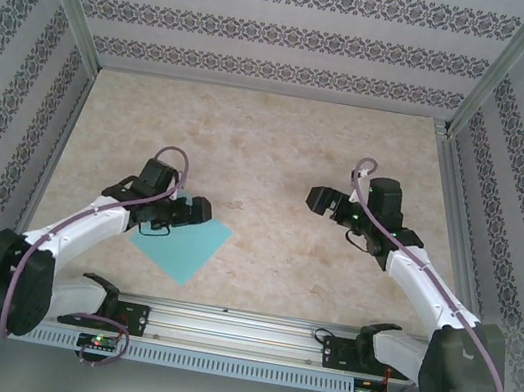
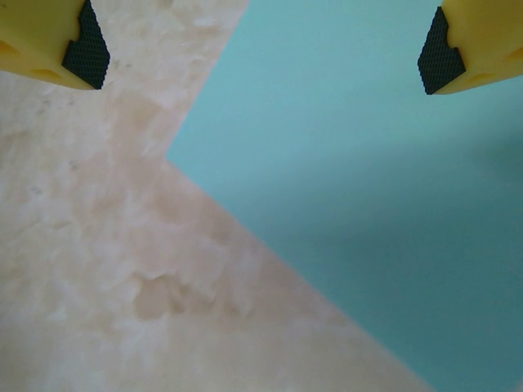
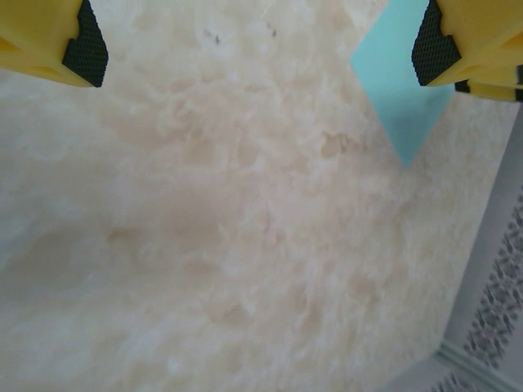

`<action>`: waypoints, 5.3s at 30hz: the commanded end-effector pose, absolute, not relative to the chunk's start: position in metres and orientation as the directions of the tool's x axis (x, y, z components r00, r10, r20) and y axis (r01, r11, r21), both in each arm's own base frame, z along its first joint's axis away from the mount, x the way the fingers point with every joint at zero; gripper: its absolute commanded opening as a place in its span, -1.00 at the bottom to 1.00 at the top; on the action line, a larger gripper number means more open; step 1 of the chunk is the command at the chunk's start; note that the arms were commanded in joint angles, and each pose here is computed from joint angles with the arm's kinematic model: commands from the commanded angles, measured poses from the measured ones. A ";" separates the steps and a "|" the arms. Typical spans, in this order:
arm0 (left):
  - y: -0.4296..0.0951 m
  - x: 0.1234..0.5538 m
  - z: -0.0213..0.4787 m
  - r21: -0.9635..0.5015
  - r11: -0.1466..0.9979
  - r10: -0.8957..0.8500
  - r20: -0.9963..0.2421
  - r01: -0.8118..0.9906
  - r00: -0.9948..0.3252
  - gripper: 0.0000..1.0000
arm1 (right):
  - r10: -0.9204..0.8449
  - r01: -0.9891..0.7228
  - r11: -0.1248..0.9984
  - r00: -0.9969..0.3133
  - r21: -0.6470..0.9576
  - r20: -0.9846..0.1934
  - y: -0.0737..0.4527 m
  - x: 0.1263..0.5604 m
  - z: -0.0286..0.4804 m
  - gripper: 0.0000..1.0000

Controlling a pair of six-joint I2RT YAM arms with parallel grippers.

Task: Fold a paper plane with a square sheet of paper (pick it up from the middle)
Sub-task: Move the square sheet of paper to the center of the table, then rotate the square sheet of paper at the center of the table, then fold the square sheet of paper in half at the center of the table.

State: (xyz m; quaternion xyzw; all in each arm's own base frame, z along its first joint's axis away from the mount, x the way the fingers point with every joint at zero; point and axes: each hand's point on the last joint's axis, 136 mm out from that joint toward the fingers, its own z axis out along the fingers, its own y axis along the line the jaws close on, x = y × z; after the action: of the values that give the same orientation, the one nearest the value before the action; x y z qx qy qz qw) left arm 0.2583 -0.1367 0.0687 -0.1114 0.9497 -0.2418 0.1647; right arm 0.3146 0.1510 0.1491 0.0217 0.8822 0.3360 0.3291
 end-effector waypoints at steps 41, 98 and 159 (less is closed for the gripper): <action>-0.195 0.347 0.150 -0.278 0.956 -0.116 -0.656 0.096 -0.745 1.00 | 0.102 -0.206 0.777 -0.891 0.594 -0.442 0.222 0.296 0.130 0.72; -0.138 0.280 0.113 -0.300 0.953 -0.177 -0.660 0.040 -0.730 1.00 | 0.070 -0.036 0.940 -0.953 0.340 -0.294 0.267 0.314 0.048 0.42; -0.131 0.324 0.077 -0.443 0.896 -0.282 -0.505 -0.036 -0.816 1.00 | 0.003 0.000 1.000 -0.985 0.017 -0.174 0.283 0.317 0.026 0.95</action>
State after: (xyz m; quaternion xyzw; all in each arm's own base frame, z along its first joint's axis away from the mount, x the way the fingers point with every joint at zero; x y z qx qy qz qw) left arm 0.3145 -0.1291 0.0702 -0.0945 0.9351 -0.1999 0.2770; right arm 0.3181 0.2813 0.0311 -0.0093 0.9951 0.0131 0.0971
